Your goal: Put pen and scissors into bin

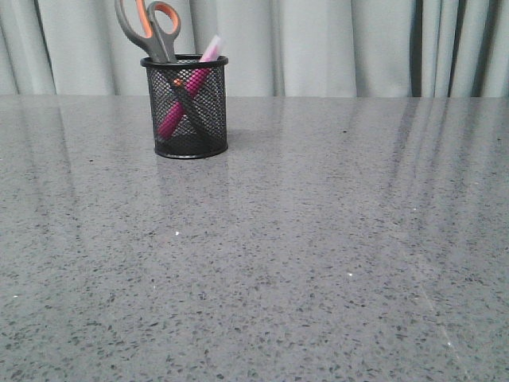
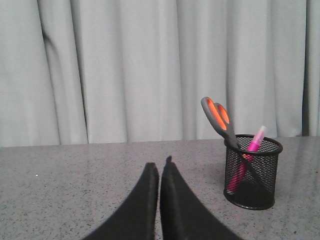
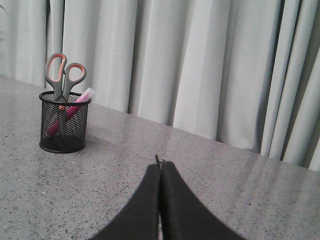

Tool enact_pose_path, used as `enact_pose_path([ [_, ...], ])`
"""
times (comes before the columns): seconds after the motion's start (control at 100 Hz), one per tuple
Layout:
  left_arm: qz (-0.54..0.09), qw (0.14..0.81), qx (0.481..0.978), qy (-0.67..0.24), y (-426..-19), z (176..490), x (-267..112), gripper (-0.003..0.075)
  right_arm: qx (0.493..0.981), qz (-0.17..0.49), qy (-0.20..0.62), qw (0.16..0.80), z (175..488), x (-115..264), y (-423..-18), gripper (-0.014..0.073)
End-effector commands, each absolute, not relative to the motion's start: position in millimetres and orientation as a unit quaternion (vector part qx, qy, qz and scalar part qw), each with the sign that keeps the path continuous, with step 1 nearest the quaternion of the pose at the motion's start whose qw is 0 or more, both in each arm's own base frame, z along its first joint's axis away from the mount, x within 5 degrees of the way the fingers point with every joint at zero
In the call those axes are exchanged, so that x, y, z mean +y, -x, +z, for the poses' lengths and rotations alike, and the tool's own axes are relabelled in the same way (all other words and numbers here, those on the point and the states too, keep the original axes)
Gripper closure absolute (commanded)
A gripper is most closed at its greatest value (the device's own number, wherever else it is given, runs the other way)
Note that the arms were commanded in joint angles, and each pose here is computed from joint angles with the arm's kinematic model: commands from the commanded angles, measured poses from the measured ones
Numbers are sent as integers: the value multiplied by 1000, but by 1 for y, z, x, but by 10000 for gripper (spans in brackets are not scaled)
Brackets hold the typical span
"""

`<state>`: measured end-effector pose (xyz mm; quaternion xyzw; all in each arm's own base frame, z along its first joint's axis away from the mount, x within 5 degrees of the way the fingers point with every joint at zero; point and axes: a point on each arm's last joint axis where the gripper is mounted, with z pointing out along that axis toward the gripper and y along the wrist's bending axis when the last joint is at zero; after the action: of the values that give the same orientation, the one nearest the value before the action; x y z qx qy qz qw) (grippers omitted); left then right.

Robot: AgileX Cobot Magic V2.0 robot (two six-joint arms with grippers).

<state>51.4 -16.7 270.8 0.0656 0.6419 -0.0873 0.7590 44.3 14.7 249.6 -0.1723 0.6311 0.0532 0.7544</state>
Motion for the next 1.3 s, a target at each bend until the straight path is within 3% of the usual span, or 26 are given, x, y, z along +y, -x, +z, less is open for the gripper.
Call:
enact_pose_path([
  [0.0, -95, 764, 635, -57, -51, 279, -16, 742, 591, 54, 168, 787, 264, 14, -39, 670],
  [0.27, -52, 758, 650, -15, -54, 271, -6, 742, 591, 54, 168, 787, 264, 14, -39, 670],
  [0.68, -52, 750, 659, 0, -56, 211, -4, 742, 591, 54, 168, 787, 264, 14, -39, 670],
  [1.29, -55, 747, 663, 0, -54, 209, -4, 742, 591, 54, 168, 787, 264, 14, -39, 670],
])
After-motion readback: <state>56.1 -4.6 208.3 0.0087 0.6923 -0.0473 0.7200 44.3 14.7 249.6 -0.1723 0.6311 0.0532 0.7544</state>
